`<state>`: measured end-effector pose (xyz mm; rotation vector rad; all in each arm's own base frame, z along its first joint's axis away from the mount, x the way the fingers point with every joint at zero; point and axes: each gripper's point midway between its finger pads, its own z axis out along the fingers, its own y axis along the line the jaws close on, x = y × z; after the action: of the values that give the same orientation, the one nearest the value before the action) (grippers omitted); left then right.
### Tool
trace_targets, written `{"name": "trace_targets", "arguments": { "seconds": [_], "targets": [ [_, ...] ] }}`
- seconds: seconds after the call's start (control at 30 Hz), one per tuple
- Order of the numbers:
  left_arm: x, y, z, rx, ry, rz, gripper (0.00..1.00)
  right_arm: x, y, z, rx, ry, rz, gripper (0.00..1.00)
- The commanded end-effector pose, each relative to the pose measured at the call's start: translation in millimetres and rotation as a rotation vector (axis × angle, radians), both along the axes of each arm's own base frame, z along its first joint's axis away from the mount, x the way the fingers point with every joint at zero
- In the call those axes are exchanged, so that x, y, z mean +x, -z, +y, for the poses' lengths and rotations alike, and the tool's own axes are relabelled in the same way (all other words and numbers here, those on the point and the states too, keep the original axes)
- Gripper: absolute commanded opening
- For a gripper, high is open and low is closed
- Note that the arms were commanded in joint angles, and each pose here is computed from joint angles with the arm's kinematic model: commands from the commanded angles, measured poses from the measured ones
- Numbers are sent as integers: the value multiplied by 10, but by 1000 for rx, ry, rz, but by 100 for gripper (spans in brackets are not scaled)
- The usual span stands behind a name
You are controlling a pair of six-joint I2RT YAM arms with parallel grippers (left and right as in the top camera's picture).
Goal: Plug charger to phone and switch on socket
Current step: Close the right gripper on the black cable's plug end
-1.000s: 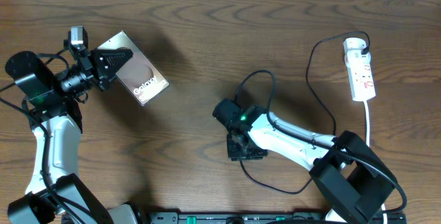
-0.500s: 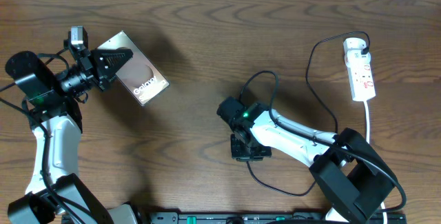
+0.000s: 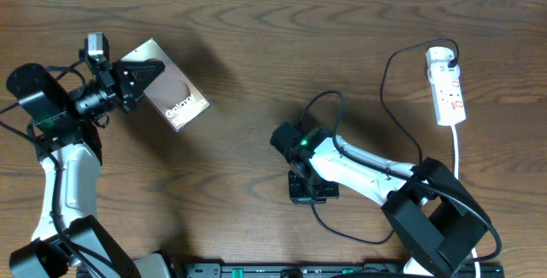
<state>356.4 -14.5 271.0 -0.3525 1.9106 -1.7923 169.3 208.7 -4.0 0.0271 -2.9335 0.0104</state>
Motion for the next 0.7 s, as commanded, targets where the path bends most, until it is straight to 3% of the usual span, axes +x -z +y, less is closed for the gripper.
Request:
{"name": "trace_targets", "arguments": {
  "seconds": [0.0, 0.33, 0.67],
  "targets": [
    [-51, -111, -15, 19, 24, -47, 7, -67, 36, -69, -30, 18, 37, 8],
    [-51, -111, -15, 20, 24, -48, 7, 38, 77, 10, -2, 18, -16, 29],
    [-51, -111, -15, 20, 24, -48, 7, 263, 97, 32, 39, 30, -77, 27]
  ]
}}
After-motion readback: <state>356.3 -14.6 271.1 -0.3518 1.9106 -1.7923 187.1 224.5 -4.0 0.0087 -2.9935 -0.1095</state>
